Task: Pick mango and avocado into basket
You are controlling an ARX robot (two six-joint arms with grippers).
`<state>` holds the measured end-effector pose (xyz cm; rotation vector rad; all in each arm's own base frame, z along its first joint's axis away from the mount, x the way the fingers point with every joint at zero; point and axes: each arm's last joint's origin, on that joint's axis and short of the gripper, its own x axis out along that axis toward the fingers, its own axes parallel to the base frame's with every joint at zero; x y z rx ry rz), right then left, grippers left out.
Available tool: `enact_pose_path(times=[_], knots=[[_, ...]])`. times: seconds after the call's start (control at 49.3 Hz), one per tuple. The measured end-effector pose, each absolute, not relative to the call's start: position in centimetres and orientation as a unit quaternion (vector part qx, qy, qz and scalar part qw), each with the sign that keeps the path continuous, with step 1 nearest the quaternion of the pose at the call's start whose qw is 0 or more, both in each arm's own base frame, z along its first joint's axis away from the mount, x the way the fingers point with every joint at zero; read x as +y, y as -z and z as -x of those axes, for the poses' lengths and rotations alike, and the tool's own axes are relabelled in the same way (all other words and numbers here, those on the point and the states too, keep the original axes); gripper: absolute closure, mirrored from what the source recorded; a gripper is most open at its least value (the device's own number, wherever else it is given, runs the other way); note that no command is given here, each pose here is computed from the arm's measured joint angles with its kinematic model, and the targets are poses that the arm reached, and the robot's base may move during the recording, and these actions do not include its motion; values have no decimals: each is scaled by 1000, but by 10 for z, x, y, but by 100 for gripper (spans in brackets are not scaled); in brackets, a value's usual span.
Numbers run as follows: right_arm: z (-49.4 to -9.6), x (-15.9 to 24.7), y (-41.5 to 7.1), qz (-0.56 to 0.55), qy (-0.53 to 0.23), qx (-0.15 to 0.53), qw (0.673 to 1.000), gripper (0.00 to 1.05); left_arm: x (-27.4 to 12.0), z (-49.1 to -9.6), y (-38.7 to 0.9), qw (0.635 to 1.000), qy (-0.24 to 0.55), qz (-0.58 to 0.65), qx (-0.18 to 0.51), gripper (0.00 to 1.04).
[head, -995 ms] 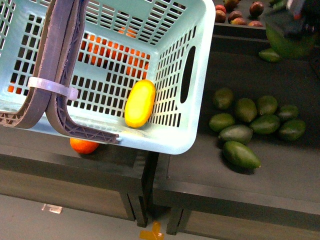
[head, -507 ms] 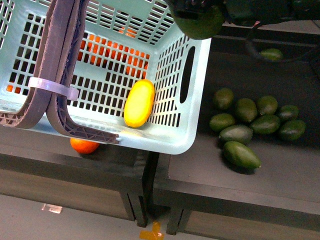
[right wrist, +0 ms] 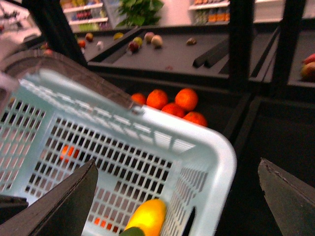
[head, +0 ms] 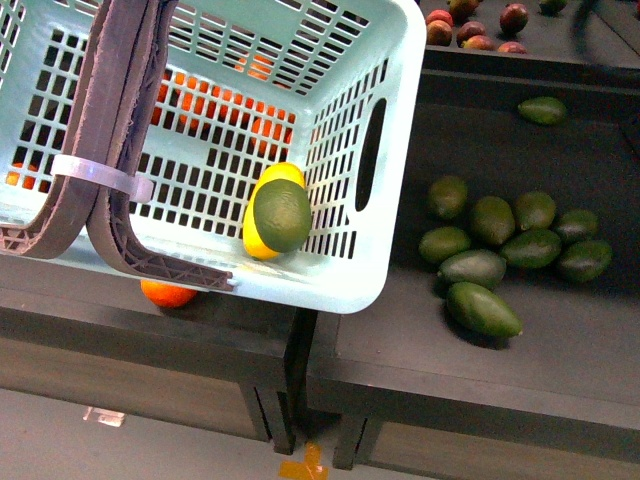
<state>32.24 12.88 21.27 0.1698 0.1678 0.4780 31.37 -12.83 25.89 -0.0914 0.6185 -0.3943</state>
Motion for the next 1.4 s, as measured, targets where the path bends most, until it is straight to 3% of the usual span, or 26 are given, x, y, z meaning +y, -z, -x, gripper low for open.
enact_pose_path(times=[0.223,0.507,0.913,1.015,1.238,1.4], knots=[[-240,42,-251,-141,-102,0,985,8,-128,-314,-259,933,193,44,302,99],[-120,6,-172,-126,26,50,990,8,-129,-314,-259,932,194,44,302,99],[-104,3,-164,-118,59,12,991,8,-128,-314,-259,932,193,45,302,99],[-99,1,-164,-49,2,6,999,27,-128,-314,-259,932,193,44,302,99],[-98,0,-165,-8,0,-1,1000,71,-128,-314,-259,933,193,44,302,99],[-98,0,-165,-4,0,-1,1000,98,-128,-314,-259,932,193,44,302,99]])
